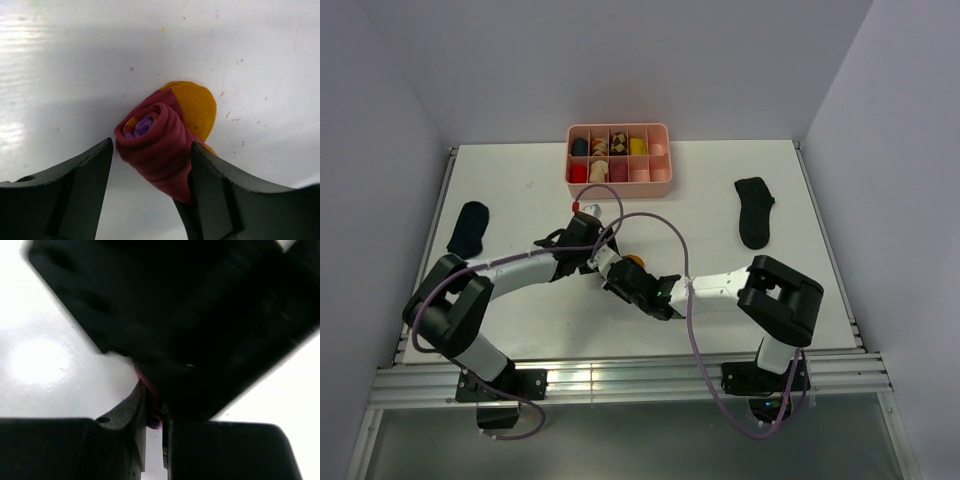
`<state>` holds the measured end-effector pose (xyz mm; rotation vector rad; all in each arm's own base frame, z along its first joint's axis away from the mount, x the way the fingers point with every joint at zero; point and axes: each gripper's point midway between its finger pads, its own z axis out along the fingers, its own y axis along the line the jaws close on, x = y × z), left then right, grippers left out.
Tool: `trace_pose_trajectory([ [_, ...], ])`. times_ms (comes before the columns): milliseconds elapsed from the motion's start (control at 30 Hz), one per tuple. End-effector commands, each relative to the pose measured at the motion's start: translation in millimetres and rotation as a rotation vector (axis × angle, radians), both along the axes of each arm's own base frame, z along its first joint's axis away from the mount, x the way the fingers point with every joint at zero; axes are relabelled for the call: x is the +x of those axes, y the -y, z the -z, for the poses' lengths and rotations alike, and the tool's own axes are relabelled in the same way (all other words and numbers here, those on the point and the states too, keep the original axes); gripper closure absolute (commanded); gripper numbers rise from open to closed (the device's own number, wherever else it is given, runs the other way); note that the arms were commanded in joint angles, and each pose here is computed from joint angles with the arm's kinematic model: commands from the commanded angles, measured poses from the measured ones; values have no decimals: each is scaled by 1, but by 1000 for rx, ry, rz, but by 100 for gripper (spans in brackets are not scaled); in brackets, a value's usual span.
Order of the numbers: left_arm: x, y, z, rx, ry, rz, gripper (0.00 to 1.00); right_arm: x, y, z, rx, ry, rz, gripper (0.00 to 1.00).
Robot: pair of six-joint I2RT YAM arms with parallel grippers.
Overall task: Roll the socks
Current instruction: Roll the sock at the center of the board.
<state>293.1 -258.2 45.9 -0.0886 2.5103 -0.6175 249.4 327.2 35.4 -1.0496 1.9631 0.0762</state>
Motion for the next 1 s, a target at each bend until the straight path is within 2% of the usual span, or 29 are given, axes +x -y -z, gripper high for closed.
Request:
trace_pose_trajectory([
  [0,-12,-3,-24,-48,6,-36,31,-30,1,21,90,-278,-74,100],
  [100,-5,-19,-38,-77,41,-150,29,-36,-2,15,163,-386,-90,100],
  [300,-14,-56,-43,-186,54,-364,29,-34,-6,16,202,-551,-113,100],
  [367,-19,-58,-48,-223,62,-382,30,-34,-11,13,234,-601,-126,100],
  [500,-37,-69,-24,-225,12,-422,31,-35,-14,20,275,-716,-134,100],
  [600,-44,-67,-15,-285,2,-428,31,-37,-16,24,290,-782,-143,100],
  [667,-42,-63,-19,-328,20,-430,32,-40,-20,23,310,-821,-157,100],
  [967,-29,-66,-27,-365,105,-456,32,-42,-20,42,307,-949,-156,100],
])
